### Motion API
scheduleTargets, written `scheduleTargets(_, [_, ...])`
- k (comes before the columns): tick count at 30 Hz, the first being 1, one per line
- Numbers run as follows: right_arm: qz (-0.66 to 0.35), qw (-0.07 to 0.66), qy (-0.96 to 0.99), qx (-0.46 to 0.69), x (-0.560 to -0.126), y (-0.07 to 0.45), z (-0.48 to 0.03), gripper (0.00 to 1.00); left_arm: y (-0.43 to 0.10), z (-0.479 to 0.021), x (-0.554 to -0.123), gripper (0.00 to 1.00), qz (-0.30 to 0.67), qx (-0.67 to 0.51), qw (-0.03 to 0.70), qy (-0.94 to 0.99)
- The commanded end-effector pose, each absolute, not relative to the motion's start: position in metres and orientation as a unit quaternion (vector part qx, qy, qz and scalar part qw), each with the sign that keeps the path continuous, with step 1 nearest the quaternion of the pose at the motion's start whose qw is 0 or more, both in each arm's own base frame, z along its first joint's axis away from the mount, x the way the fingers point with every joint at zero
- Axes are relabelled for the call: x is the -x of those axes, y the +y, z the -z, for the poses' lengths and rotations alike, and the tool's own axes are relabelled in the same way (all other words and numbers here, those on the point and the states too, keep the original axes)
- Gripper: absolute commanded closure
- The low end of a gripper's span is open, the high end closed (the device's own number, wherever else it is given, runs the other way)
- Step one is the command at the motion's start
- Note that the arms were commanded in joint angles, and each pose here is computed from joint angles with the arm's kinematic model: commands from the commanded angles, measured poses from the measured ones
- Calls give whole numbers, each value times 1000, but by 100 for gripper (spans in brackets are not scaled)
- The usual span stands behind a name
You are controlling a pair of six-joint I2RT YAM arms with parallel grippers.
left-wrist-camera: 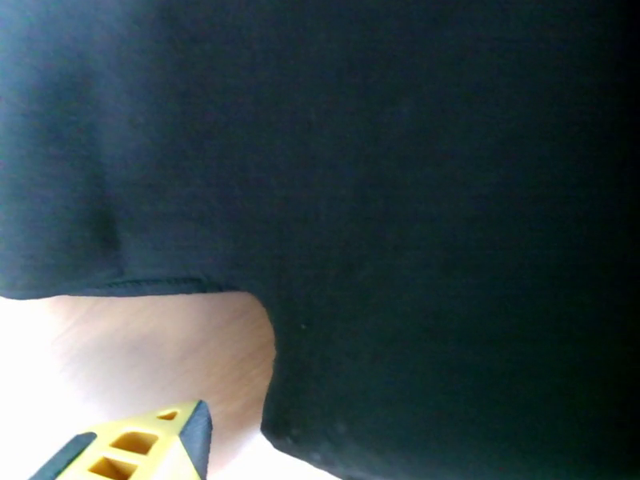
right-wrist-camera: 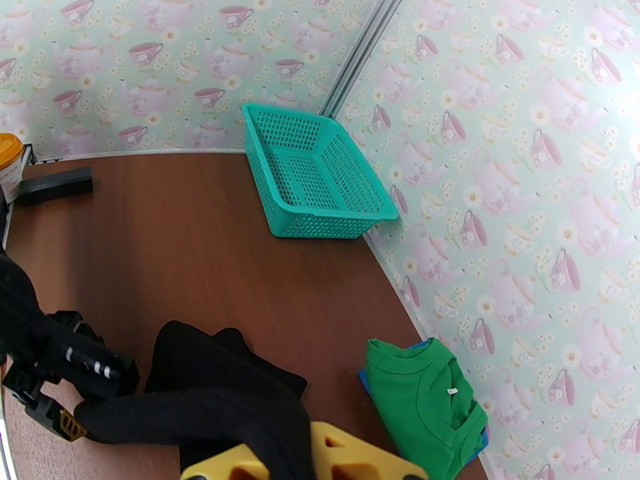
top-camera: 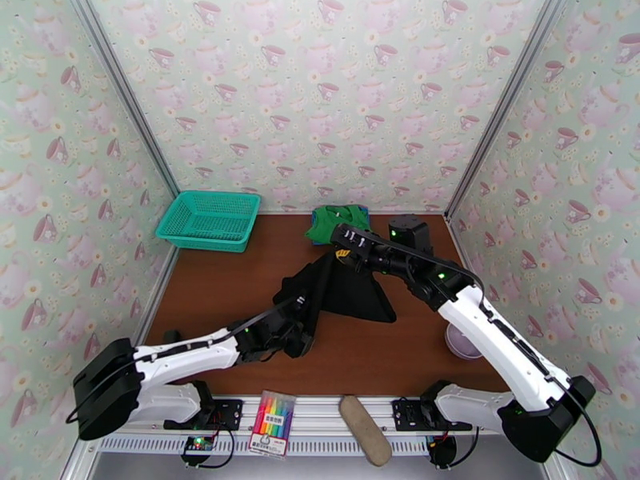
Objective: Fold and stack the mixed laundry pile
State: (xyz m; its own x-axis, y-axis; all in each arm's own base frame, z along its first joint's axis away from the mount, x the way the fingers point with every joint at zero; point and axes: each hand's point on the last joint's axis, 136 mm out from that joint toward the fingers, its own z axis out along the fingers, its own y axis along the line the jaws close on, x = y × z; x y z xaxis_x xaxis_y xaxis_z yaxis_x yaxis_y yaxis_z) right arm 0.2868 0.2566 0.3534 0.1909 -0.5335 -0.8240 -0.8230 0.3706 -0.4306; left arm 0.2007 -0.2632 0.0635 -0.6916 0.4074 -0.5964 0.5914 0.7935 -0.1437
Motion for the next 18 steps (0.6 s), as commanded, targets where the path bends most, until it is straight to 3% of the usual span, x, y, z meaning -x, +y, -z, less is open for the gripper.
scheduleTargets(1, [-146, 560, 608, 543, -277, 255, -368, 100, -274, -64, -205, 42, 181, -290, 299, 891])
scheduleTargets(4, [-149, 562, 607, 541, -276, 255, -369, 100, -282, -71, -210, 47, 192, -291, 325, 879])
scheduleTargets(9, [-154, 563, 608, 537, -275, 254, -368, 100, -290, -83, -211, 71, 207, -296, 361, 860])
scheduleTargets(12, [-160, 564, 607, 536, -274, 255, -369, 100, -291, -91, -211, 100, 212, -296, 381, 850])
scheduleTargets(18, [-144, 567, 623, 519, -281, 248, -371, 100, -258, -132, -223, 100, 159, -227, 421, 864])
